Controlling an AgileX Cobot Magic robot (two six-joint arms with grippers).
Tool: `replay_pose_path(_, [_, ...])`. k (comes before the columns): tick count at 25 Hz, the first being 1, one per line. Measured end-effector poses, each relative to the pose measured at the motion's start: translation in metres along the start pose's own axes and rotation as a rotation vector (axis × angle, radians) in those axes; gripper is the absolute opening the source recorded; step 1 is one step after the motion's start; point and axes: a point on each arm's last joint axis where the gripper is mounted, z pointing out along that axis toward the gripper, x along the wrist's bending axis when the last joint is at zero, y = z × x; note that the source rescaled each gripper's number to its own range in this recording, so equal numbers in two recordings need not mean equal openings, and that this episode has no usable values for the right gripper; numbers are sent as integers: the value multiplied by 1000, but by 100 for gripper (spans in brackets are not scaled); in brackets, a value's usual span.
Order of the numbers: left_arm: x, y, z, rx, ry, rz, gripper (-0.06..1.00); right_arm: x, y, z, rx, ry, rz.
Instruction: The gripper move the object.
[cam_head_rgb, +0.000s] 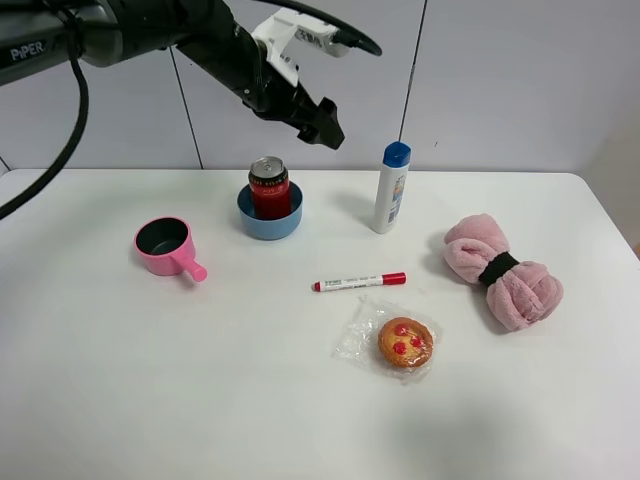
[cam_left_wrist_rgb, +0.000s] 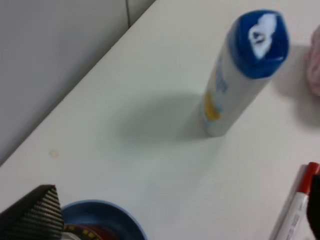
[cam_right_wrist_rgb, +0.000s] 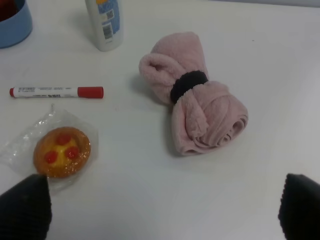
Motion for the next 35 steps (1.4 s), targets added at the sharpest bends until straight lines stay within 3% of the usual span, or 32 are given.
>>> replay_pose_path(6, [-35,18,-30,6,1,78,98,0,0,0,0,0,0])
replay_pose_path(11, [-39,19,-42,38,23,87,98,0,0,0,0,0,0])
replay_pose_path(19, [-13,14,-80,91,138,34,98,0,0,0,0,0,0])
replay_pose_path(29, [43,-4,-148,130,323,-58,98,0,0,0,0,0,0])
replay_pose_path(35, [73,-35,-181,205,426,-128,98,0,0,0,0,0,0])
